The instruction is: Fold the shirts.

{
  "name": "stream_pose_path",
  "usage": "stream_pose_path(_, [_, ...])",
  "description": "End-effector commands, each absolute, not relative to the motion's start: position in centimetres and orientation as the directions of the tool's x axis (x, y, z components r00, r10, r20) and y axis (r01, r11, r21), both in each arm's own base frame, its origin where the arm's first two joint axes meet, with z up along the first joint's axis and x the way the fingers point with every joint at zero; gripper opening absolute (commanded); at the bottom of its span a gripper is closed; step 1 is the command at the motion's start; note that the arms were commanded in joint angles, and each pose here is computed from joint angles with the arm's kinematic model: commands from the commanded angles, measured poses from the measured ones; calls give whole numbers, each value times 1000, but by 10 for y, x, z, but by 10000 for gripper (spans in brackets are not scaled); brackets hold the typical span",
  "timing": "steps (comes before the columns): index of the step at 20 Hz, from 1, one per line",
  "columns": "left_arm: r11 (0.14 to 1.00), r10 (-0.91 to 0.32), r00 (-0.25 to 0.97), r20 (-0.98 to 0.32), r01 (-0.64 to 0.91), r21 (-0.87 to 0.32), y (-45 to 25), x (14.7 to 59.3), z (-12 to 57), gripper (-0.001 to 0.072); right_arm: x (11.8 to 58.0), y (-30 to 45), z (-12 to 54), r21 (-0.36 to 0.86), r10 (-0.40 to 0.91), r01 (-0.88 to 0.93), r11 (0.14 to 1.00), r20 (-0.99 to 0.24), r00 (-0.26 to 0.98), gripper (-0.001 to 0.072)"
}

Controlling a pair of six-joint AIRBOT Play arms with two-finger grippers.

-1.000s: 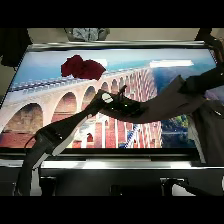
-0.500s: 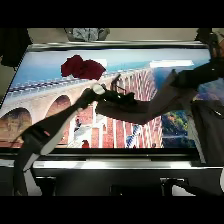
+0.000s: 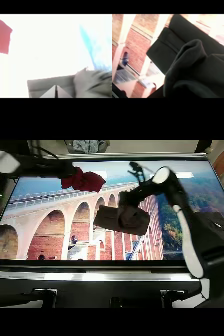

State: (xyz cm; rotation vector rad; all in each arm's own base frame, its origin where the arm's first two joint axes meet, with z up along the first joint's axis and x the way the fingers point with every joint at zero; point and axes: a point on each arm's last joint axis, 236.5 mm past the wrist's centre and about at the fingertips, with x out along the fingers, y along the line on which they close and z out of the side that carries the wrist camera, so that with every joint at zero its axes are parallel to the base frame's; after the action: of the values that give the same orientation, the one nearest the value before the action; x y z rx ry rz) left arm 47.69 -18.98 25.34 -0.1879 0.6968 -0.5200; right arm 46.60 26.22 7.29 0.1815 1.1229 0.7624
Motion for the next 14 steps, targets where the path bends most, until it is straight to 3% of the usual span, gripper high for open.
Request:
stream_pose_path(1, [890,-454,722,-522,387,-239,-151,442,305,26,470,340,23,634,731,-400,662,-664,158,119])
stream_pose_path(2, [888,-459,722,-518,398,-232,-151,434,311,26,472,349,17,664,751,-378,645,-641,155,349])
stream_pose_path(3, [886,-462,720,-517,405,-228,-152,429,314,26,473,355,19,684,773,-381,622,-616,155,644])
stream_pose_path(4, [884,-465,719,-517,409,-227,-153,426,315,26,473,356,25,670,780,-427,607,-605,160,697])
stream_pose_path(7, [883,-466,715,-521,411,-226,-155,427,313,26,484,299,40,543,692,-479,689,-689,213,698])
stream_pose_path(10, [884,-462,708,-534,420,-207,-154,431,306,26,483,166,43,305,434,-430,850,-868,242,692])
stream_pose_path(12, [885,-458,699,-549,415,-210,-154,432,298,27,448,60,25,143,185,-331,933,-978,99,660])
stream_pose_path(13, [886,-456,694,-557,412,-211,-154,433,294,26,425,27,10,117,123,-284,952,-992,2,654])
stream_pose_path(14, [887,-455,689,-564,411,-213,-154,433,290,26,411,20,-6,158,148,-246,956,-987,-57,641])
